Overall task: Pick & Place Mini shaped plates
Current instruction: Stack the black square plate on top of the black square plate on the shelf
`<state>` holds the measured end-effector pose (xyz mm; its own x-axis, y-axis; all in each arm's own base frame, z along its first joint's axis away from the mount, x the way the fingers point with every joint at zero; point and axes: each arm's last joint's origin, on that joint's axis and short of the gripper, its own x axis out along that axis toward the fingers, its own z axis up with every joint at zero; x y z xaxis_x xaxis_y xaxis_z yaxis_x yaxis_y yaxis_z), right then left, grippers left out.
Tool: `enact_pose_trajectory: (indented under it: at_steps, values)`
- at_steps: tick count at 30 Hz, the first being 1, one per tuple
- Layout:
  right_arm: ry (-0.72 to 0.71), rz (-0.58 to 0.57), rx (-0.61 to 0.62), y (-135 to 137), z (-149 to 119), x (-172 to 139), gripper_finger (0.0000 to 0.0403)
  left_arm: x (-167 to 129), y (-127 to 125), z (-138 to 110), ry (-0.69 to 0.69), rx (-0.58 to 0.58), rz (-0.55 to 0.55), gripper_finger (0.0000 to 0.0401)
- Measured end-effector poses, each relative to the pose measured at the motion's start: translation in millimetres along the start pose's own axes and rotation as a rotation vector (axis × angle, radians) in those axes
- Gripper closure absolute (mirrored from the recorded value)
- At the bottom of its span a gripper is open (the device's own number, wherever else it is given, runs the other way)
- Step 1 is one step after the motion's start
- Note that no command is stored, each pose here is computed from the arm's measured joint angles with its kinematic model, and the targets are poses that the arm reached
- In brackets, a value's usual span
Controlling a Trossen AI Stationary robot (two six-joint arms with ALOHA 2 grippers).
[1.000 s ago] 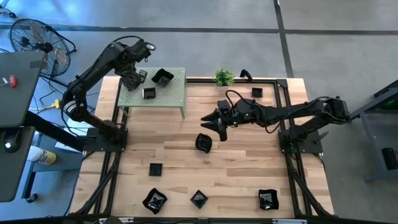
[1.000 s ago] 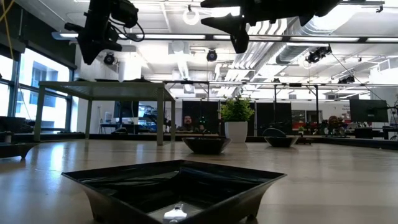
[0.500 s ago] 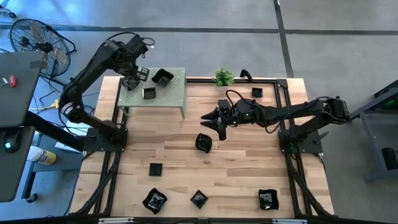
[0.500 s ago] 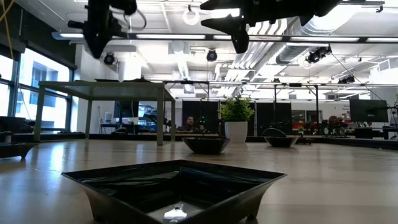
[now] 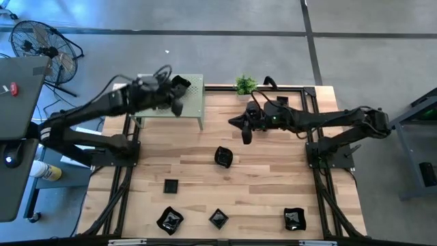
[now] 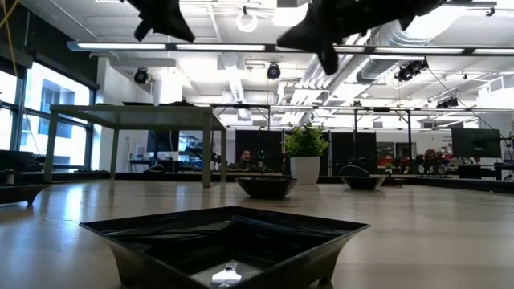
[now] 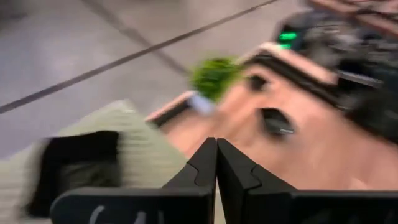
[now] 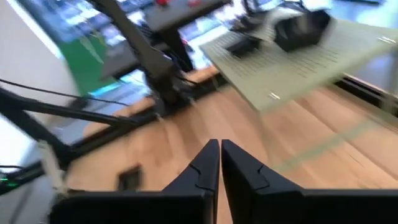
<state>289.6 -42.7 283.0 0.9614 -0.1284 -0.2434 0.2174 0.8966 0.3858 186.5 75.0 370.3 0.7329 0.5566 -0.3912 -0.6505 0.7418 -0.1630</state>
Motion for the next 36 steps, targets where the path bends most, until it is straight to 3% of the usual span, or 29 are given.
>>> enact_pose_trajectory:
  at_steps: [6, 17, 26, 31, 36]
  values:
    - [0.132, -0.140, 0.005, -3, -8, -20, 0.0396, -5, -16, -37, 0.003, 0.079, -0.229, 0.0400]
    - [0.180, -0.139, -0.031, 17, -19, -27, 0.0392, -6, -42, -83, 0.306, 0.218, -0.457, 0.0400]
    - [0.150, -0.143, -0.037, 27, -21, -27, 0.0400, -10, -64, -126, 0.667, 0.275, -0.458, 0.0400]
    - [0.146, -0.146, -0.032, 26, -21, -27, 0.0398, -16, -72, -138, 0.694, 0.294, -0.495, 0.0400]
    - [0.134, -0.156, -0.047, 26, -20, -27, 0.0397, -16, -63, -162, 0.770, 0.264, -0.496, 0.0400]
